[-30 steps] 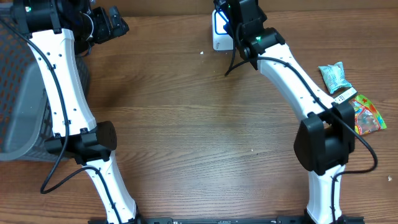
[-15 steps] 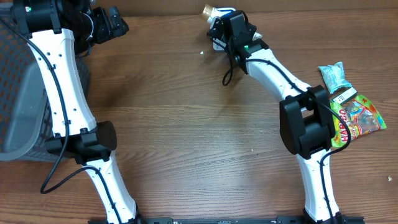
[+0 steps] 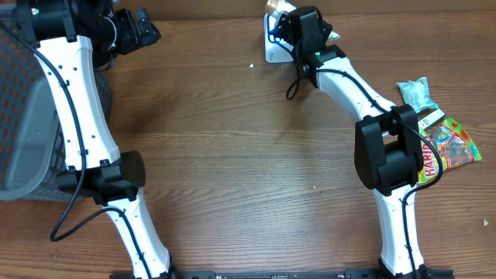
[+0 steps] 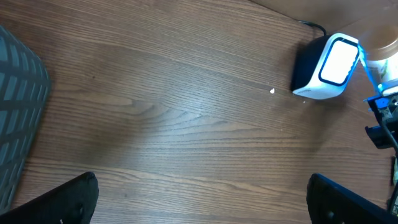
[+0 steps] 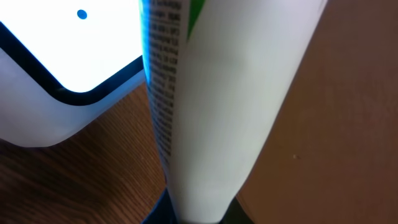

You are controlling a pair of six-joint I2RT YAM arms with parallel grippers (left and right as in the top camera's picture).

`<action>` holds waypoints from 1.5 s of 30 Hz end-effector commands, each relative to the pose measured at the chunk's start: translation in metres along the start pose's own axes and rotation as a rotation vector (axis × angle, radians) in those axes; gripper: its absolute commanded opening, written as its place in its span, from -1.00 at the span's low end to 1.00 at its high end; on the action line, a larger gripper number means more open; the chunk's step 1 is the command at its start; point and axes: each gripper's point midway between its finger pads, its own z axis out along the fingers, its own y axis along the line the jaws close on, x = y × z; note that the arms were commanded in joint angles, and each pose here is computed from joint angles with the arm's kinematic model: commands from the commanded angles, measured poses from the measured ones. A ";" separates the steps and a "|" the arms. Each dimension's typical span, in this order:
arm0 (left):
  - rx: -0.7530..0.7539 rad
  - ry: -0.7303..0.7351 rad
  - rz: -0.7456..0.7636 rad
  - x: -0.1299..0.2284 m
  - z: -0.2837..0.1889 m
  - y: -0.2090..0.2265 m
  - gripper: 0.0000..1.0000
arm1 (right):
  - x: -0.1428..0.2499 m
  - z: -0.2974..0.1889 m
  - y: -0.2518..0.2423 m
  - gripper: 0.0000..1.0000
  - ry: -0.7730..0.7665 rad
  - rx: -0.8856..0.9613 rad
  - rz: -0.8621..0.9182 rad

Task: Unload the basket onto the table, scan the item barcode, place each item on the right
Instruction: 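Raise the cream tube with the right gripper to the scanner, then carry the cream tube right and drop it on the Haribo bag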

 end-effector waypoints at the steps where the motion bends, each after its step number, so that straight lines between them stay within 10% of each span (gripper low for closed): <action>1: 0.005 -0.022 0.022 -0.002 -0.007 -0.004 1.00 | -0.010 -0.009 -0.029 -0.92 -0.024 0.068 0.034; 27: 0.006 -0.021 0.024 -0.001 -0.007 -0.005 1.00 | -0.011 -0.004 -0.022 -0.92 -0.016 0.076 -0.014; 39: 0.006 -0.021 0.024 -0.001 -0.007 -0.005 1.00 | -0.023 -0.147 -0.083 -0.93 -0.107 -0.095 0.730; 45: 0.006 -0.021 0.024 -0.001 -0.007 -0.005 1.00 | 0.066 -0.169 -0.048 -0.92 0.258 -0.416 1.315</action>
